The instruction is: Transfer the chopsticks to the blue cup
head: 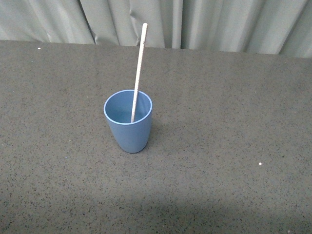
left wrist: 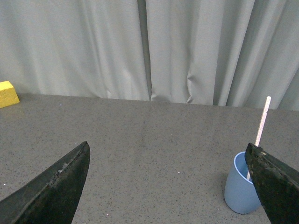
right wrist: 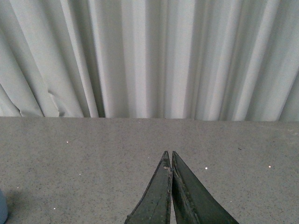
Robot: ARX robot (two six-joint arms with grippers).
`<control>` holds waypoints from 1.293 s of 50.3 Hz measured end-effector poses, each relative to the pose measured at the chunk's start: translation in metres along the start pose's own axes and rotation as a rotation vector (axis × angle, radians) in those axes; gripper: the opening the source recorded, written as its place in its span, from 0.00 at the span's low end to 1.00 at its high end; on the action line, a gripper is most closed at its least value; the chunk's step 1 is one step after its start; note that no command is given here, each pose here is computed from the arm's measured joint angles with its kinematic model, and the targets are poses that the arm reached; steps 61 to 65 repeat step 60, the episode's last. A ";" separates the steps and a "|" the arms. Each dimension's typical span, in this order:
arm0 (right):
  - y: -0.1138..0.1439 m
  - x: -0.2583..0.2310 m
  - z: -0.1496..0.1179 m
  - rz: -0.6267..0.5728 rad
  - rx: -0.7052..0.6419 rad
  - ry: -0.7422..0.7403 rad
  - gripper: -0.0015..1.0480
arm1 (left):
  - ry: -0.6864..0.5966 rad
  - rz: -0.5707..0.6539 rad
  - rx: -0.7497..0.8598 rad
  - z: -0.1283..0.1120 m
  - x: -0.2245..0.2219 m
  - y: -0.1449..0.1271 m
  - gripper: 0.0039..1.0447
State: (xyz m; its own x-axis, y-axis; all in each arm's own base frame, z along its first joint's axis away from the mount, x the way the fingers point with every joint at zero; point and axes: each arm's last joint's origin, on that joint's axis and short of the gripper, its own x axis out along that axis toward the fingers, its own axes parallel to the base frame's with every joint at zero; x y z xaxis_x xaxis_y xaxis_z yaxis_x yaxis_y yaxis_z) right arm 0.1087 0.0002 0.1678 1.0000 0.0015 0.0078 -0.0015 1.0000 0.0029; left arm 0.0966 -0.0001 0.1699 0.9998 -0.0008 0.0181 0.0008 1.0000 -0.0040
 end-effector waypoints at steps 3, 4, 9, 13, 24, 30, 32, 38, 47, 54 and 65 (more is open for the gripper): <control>0.000 -0.003 -0.001 0.000 0.000 0.005 0.01 | 0.000 0.000 0.000 0.000 0.000 0.000 0.94; 0.000 -0.005 -0.002 0.000 0.000 0.016 0.01 | 0.000 0.000 0.000 0.000 0.000 0.000 0.94; 0.000 -0.011 -0.002 0.002 0.000 0.003 0.01 | 0.000 0.000 0.000 0.000 0.000 0.000 0.94; 0.000 -0.011 -0.003 0.002 0.000 0.006 0.01 | 0.000 0.000 0.000 0.000 0.000 0.000 0.94; 0.000 -0.011 -0.003 0.002 -0.002 0.005 0.25 | 0.000 0.000 0.000 0.000 0.000 0.000 0.94; 0.000 -0.011 -0.003 0.002 -0.002 0.005 0.42 | 0.000 0.000 0.000 0.000 0.000 0.000 0.94; 0.000 -0.011 -0.003 0.002 -0.002 0.005 0.51 | 0.000 0.000 0.000 0.000 0.000 0.000 0.94; 0.000 -0.011 -0.003 0.002 -0.002 0.005 0.68 | 0.000 0.000 0.000 0.000 0.000 0.000 0.94; 0.000 -0.011 -0.003 0.002 -0.001 0.005 0.91 | 0.000 0.000 0.000 0.000 0.000 0.000 0.94; 0.000 -0.011 -0.003 0.002 -0.001 0.005 0.91 | 0.000 0.000 0.000 0.000 0.000 0.000 0.94; 0.000 -0.011 -0.003 0.002 -0.001 0.005 0.91 | 0.000 0.000 0.000 0.000 0.000 0.000 0.94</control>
